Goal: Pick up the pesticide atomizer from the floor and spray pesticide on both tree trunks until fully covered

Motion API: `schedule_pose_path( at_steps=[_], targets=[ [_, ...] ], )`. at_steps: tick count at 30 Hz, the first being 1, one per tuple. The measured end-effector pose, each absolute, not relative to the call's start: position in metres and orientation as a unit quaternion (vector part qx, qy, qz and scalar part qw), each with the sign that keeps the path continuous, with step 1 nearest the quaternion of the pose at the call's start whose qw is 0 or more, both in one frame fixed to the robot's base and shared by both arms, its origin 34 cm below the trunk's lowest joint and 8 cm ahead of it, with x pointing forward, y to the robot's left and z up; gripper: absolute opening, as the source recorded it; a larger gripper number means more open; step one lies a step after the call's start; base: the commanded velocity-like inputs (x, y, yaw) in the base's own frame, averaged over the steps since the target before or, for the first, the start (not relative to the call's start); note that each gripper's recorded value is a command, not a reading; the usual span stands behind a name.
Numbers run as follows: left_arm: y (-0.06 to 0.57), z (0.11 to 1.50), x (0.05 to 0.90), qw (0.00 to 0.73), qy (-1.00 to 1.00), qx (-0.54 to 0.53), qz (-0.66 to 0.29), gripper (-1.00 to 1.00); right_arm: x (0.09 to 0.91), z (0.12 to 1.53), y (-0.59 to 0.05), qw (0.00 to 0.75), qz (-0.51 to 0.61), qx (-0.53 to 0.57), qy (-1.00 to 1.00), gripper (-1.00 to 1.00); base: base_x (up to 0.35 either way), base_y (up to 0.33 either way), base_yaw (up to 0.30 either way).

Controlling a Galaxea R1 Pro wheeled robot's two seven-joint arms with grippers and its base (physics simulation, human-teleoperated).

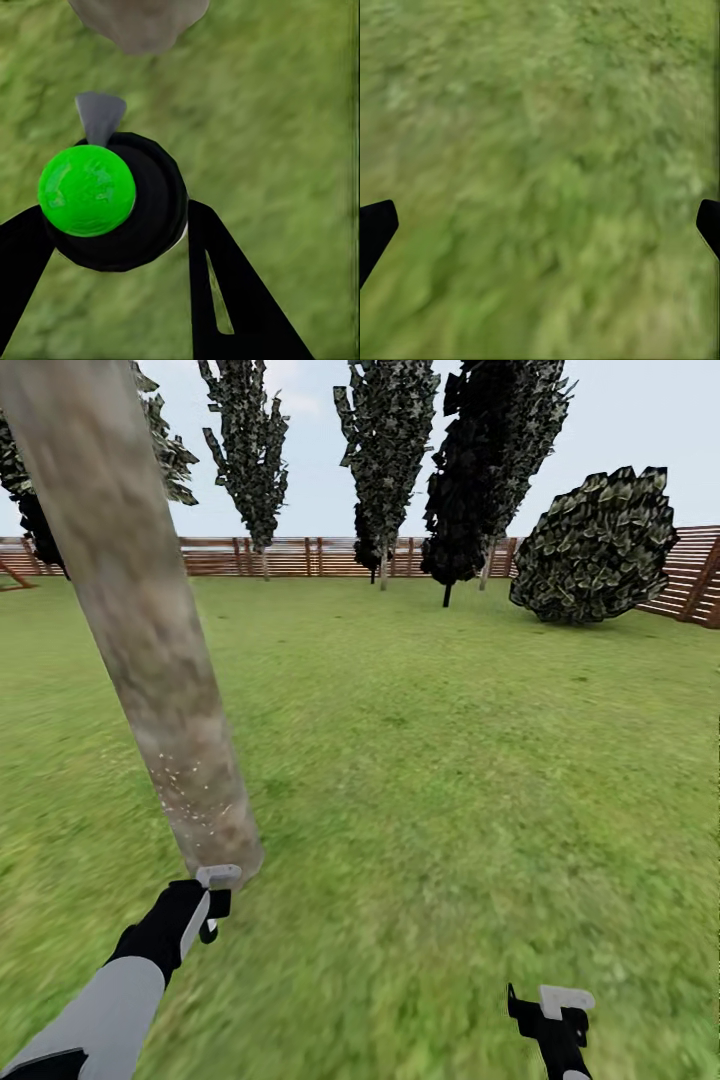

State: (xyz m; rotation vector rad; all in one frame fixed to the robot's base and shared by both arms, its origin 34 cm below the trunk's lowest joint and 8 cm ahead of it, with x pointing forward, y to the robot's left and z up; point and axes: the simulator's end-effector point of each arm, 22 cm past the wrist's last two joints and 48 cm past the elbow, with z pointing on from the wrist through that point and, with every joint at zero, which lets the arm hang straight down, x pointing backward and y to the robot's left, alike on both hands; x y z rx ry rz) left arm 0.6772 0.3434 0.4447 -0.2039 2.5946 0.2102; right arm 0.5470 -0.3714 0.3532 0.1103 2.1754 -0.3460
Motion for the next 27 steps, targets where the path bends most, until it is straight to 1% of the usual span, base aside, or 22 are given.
schedule_pose_path(
  at_steps=[4, 15, 19, 27],
  targets=[
    [0.3426, 0.4449, 0.6773, 0.263, 0.959, -0.076, 0.077, -1.0, 0.5471, 0.3533, -0.3712, 0.451, -0.14, 0.044, 0.88, 1.0, 0.209, -0.206, 0.129],
    [0.3433, 0.448, 0.6834, 0.28, 0.954, -0.076, 0.078, -1.0, 0.5473, 0.353, -0.3689, 0.451, -0.138, 0.045, 0.88, 1.0, 0.229, -0.192, 0.255],
    [0.3444, 0.4479, 0.6835, 0.28, 0.954, -0.076, 0.08, -1.0, 0.5472, 0.353, -0.3704, 0.451, -0.139, 0.044, 0.88, 1.0, 0.108, -0.253, 0.032],
    [0.3439, 0.4477, 0.6835, 0.28, 0.954, -0.076, 0.079, -1.0, 0.5472, 0.3532, -0.3716, 0.451, -0.14, 0.045, 0.88, 1.0, 0.007, -0.276, 0.001]
  ],
)
